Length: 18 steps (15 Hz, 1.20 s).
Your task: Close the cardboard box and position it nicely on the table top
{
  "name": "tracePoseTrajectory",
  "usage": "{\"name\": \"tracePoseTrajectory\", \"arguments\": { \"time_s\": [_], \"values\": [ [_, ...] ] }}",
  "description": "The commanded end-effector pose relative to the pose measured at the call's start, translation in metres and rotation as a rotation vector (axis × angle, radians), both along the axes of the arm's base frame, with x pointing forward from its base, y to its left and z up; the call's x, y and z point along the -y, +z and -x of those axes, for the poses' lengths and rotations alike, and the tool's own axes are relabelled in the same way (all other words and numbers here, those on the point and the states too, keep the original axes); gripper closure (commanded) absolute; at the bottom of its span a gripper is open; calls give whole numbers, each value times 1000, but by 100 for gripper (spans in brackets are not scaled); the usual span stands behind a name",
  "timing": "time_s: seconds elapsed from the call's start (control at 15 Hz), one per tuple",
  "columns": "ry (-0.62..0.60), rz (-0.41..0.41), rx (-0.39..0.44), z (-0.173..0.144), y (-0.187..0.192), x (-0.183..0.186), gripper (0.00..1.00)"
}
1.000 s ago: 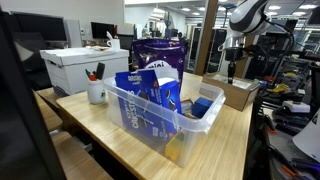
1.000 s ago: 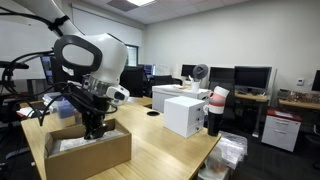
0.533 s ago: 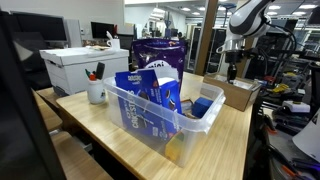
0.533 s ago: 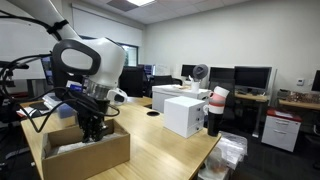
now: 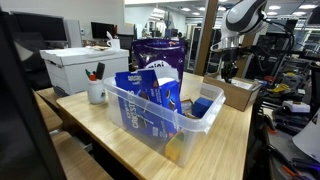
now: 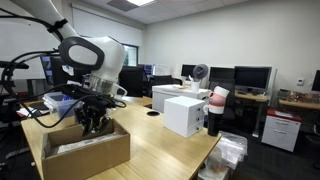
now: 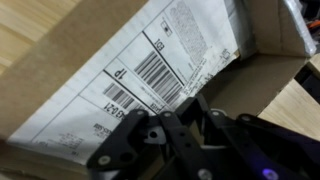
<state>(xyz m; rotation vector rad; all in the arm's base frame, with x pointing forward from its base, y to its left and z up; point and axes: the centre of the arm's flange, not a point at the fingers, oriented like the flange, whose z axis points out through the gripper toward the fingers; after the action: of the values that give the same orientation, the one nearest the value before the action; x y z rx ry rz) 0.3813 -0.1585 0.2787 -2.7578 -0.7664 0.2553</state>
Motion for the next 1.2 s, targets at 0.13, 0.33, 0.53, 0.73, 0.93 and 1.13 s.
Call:
{"name": "tracePoseTrajectory", "arguments": {
  "time_s": [0.13,0.33,0.53,0.73,0.93,1.13],
  "values": [
    [175,-19,23,1,6,-4,96],
    [292,-86,-21,7,5,-11,96],
    [371,-180,-103,19,2,-25,96],
    [412,-263,-199,29,2,-34,96],
    [414,-311,-263,35,3,-38,96],
    [404,-341,-304,40,6,-37,96]
  ]
}}
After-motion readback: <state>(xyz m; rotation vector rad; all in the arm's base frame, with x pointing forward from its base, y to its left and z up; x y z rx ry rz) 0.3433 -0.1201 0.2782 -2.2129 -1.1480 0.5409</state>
